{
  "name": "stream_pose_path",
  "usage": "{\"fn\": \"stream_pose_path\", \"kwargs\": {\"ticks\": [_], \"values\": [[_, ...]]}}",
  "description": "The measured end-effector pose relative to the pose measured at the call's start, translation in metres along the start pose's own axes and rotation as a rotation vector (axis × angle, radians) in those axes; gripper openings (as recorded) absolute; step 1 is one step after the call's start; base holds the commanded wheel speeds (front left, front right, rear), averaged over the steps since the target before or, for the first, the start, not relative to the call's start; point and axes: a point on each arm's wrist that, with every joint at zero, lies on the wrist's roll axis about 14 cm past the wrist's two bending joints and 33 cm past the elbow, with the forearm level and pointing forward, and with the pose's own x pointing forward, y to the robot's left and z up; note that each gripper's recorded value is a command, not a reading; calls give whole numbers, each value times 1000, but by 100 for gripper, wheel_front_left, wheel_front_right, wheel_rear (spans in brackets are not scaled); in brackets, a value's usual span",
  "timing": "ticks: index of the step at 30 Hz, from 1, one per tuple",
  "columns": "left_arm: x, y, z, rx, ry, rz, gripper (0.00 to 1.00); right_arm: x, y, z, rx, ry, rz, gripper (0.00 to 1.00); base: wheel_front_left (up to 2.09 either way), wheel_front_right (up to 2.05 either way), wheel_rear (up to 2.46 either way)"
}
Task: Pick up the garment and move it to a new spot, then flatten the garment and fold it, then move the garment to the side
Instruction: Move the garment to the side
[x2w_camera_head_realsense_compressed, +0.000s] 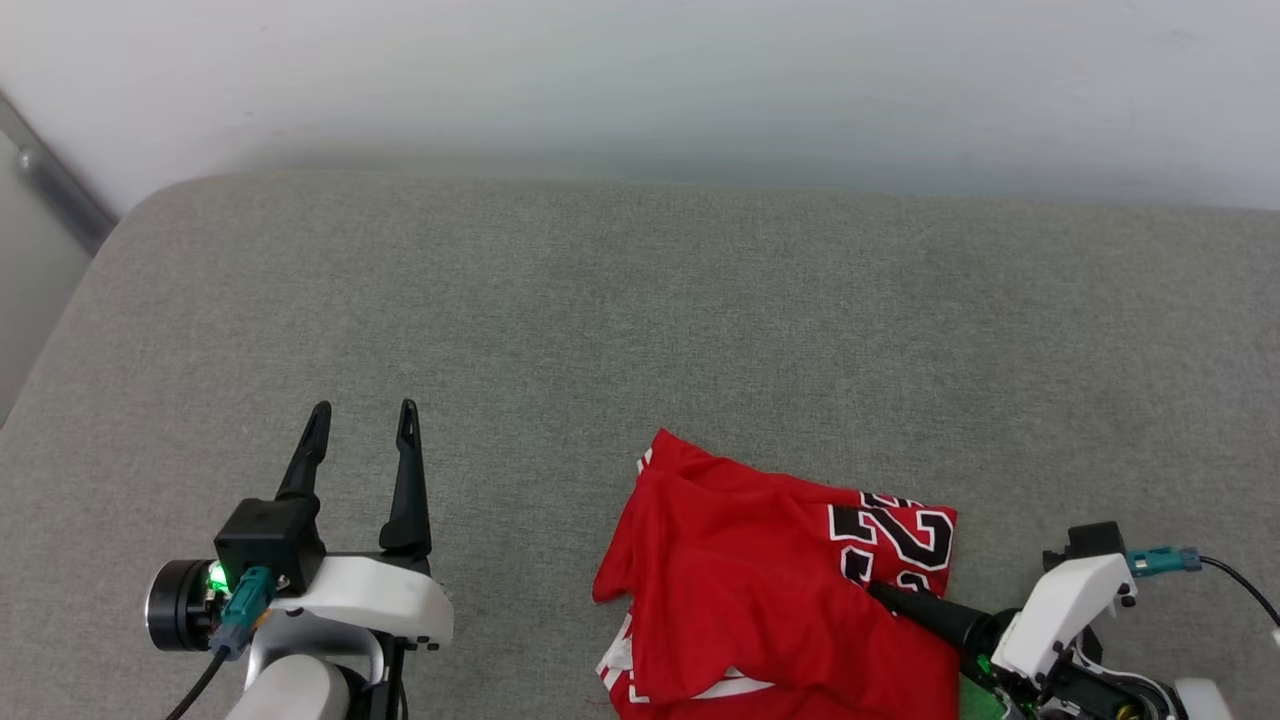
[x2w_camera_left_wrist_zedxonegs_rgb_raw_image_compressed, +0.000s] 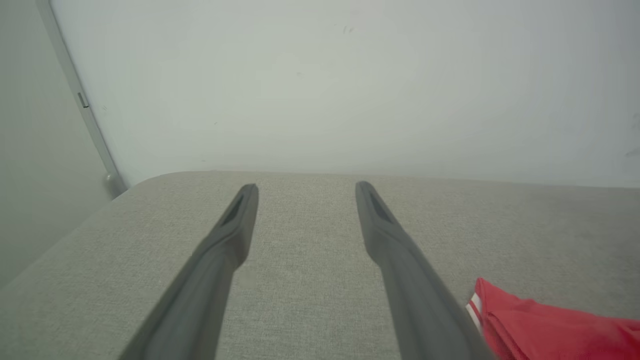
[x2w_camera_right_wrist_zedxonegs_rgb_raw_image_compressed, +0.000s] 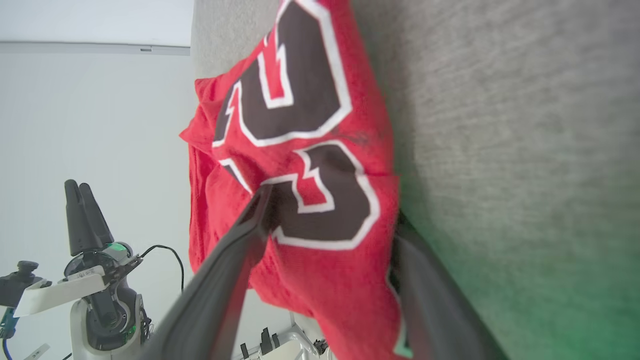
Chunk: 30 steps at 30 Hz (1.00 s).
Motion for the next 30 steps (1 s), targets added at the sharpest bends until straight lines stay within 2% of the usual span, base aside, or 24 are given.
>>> {"fn": "stream_pose_path", "kwargs": {"ticks": [1,6,12,15,18,24,30], "values": [[0,0,1,9,-3,-3,100,2,3,1,-8,-5,5,0,0,0,0],[0,-2,3,16,-13,-8,100,4,8,0,-87,-17,-14,0,0,0,0],[-5,-11,9,9,-30,-30,100,-13,7,17,-382,-76,-122,0,0,0,0],[-6,-20,9,7,-32,-54,100,-31,-10,29,-550,-99,-245,0,0,0,0],[-4,-38,13,-5,-47,-102,100,-59,-33,48,-657,-144,-380,0,0,0,0],[5,-86,17,-44,-59,-232,100,-114,-61,74,-714,-246,-551,0,0,0,0],[21,-148,21,-86,-76,-416,100,-169,-77,104,-667,-410,-652,0,0,0,0]]}}
